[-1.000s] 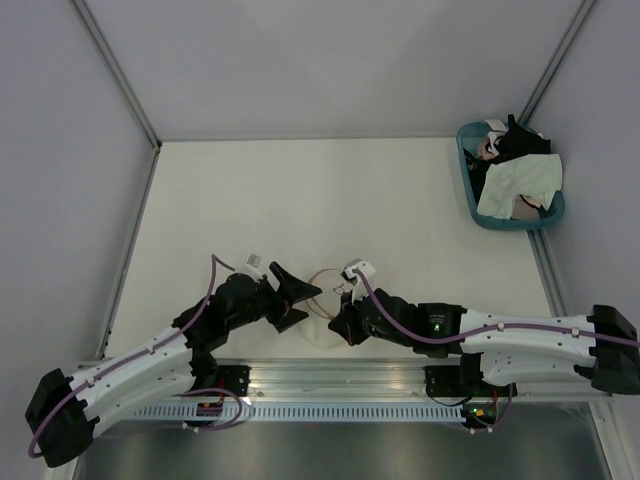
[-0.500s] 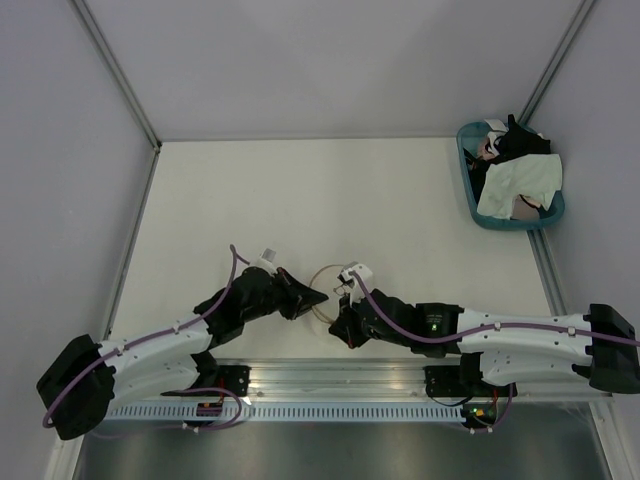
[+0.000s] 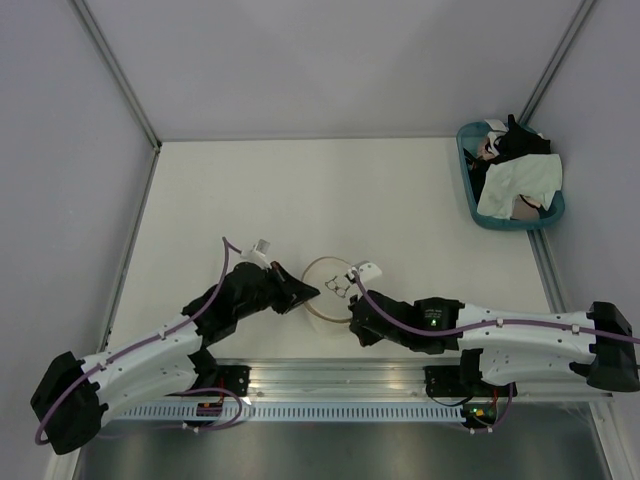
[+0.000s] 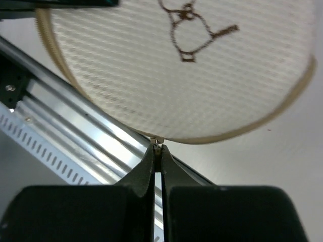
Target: Unzip the laundry bag and remove the bra
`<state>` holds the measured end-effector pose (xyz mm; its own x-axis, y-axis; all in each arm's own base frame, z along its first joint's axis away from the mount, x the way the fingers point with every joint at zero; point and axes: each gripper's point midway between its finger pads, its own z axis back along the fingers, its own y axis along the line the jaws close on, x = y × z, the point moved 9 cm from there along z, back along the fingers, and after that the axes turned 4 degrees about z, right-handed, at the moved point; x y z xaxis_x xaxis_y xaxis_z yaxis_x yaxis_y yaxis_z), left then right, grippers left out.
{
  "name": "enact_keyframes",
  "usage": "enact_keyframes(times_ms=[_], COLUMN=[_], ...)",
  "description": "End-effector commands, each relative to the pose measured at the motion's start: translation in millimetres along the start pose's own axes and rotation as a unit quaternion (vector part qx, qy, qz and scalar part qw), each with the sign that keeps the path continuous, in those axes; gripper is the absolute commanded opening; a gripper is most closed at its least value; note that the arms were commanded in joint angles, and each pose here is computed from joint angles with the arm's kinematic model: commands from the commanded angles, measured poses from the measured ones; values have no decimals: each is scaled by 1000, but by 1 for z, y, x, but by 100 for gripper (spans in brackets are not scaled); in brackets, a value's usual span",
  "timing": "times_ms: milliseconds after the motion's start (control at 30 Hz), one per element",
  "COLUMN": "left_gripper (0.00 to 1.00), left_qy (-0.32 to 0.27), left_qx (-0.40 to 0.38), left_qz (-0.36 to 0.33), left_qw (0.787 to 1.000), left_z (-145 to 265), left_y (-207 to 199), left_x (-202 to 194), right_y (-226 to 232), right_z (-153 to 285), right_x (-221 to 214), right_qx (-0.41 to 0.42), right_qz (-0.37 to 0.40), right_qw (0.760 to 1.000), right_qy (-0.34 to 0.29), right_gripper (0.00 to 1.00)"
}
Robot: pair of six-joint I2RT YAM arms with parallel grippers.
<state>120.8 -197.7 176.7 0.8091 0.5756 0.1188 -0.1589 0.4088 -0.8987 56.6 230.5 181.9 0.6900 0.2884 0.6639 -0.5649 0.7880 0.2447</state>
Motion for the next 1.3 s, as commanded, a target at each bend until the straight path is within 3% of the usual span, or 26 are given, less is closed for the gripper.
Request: enact_keyframes(times_ms=[0,400,867,1033,1067,1100,1133,1267], left_gripper=[2,2,2,6,12,18,27,44], left_qy=[22,177,311,304,293,286,277,231], left_qx=[-10,-16,-88,-74,-68,-64,-66,-70], left_qz=[-111,-258,-292,-287,-281,-278,-279,-274], left_qw=[994,950,900,906,911,915,917,931], left_z=[1,-14,-37,-43,-43,-43,-40,-29], left_y=[-9,-7,-24,-25,-25,-25,-28,-40], left_x=[6,3,-2,3,6,8,9,13], right_y=[-25,-74,-105,-105,-106,-105,-105,-106], right_z=[16,11,-22,-19,-15,-12,-8,23], right_x=[-3,13,44,52,52,53,54,61], right_qx=[-108,-268,-301,-302,-307,-306,-306,-311], right_qz=[2,19,21,14,11,9,6,-28], right_qw=[994,963,953,953,951,952,952,948], right_qy=[6,-10,-16,-21,-20,-21,-24,-64], right_gripper=[0,0,1,1,10,26,51,90])
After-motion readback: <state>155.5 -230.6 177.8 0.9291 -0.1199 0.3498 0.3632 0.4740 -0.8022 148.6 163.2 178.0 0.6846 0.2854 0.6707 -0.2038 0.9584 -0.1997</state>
